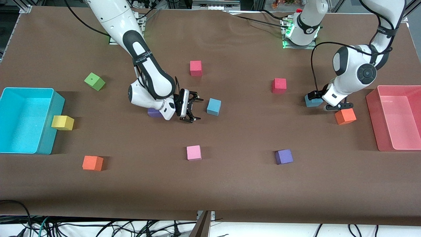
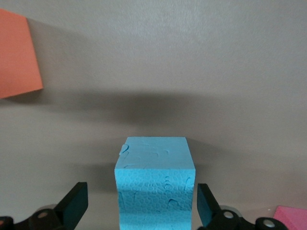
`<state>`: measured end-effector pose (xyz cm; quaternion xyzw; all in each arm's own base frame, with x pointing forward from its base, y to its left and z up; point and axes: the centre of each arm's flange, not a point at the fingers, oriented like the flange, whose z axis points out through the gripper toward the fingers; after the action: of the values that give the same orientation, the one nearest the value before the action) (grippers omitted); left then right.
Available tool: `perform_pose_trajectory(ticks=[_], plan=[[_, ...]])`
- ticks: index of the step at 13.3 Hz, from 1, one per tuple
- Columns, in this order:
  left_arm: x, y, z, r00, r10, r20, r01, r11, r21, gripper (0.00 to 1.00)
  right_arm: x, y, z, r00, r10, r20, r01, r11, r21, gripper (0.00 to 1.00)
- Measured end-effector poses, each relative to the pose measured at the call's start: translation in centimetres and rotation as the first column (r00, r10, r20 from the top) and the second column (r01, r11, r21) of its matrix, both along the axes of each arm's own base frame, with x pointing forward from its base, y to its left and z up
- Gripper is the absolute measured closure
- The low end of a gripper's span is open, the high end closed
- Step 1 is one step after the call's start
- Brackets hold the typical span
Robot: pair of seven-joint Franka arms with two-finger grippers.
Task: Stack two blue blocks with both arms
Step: 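Lift the second light blue cube and carry it toward the placed cube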
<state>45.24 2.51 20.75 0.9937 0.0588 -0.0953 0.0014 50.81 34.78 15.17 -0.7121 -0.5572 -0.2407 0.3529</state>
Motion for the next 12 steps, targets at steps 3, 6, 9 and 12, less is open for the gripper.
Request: perform_pose_trajectory(ticks=[3,6,9,12], plan=[[-0.2,-0.2,-1.0,1.000,-0.007,-0.017,0.007,1.000,-0.001,0.00,0.0,0.0,-0.1,1.000,0.006,0.006,-0.006,1.000,0.000,0.00],[-0.4,-0.2,-1.7,0.999,-0.011,-0.030,0.011,1.000,-0.001,0.04,0.0,0.0,-0.1,1.000,0.007,0.006,-0.007,1.000,0.000,0.00],[-0.4,-0.2,-1.8,0.999,-0.011,-0.032,0.011,1.000,-0.001,0.28,-0.1,0.0,-0.1,1.000,0.008,0.006,-0.008,1.000,0.000,0.00],[0.5,-0.5,-0.1,1.000,-0.019,0.014,0.019,1.000,0.000,0.43,-0.1,0.0,-0.1,1.000,0.007,0.005,-0.007,1.000,0.000,0.00]])
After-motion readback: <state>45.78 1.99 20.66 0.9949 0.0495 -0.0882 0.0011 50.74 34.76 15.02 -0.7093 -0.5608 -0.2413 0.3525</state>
